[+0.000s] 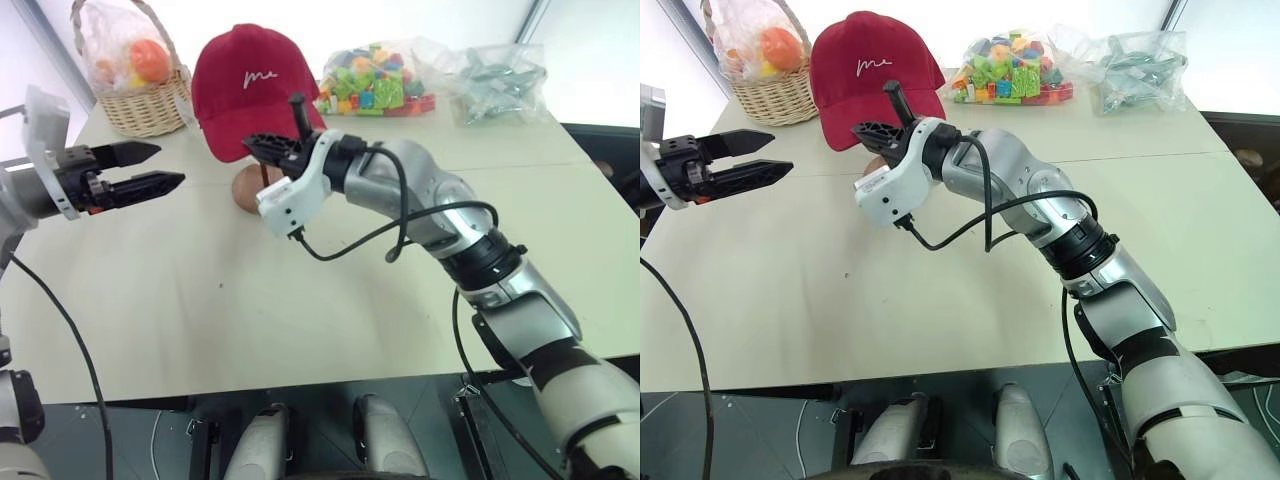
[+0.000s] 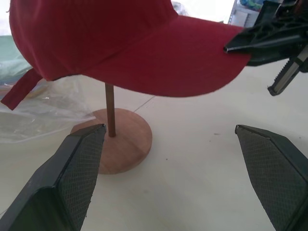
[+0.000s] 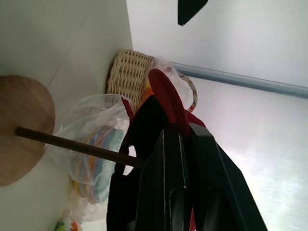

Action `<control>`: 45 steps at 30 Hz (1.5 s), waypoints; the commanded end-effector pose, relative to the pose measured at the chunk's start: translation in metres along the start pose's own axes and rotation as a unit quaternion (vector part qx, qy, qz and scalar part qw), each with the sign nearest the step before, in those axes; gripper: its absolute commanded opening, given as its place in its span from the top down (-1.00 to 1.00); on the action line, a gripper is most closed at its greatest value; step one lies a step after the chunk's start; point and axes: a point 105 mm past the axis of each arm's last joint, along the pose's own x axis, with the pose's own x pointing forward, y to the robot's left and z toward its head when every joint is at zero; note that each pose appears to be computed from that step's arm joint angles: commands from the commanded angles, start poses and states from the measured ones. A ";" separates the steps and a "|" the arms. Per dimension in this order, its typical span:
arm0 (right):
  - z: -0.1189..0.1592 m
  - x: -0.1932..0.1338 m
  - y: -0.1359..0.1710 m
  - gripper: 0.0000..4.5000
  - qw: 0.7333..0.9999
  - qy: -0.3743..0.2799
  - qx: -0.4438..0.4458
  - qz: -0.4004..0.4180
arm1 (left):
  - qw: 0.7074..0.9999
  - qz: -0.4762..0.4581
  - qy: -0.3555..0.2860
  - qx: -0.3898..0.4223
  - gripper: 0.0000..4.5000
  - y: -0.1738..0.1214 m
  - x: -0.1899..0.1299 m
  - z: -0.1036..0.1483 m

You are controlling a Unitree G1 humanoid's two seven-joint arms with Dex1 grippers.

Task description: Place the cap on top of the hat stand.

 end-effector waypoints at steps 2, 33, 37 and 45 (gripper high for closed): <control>0.010 0.002 -0.013 1.00 1.000 -0.011 0.005 -0.024 | 1.000 0.000 -0.016 0.017 -1.00 -0.003 -0.004 0.011; -0.019 -0.058 -0.020 -0.98 0.931 -0.005 0.366 -0.004 | 1.000 0.026 -0.009 0.013 -1.00 0.006 -0.009 0.010; -0.047 -0.078 -0.030 -0.98 0.906 0.030 0.422 -0.020 | 0.999 0.035 -0.010 0.016 -1.00 0.008 -0.011 0.012; -0.141 -0.162 -0.018 -0.98 0.771 0.118 0.622 -0.067 | 0.989 0.145 -0.003 0.016 -1.00 0.034 -0.027 -0.010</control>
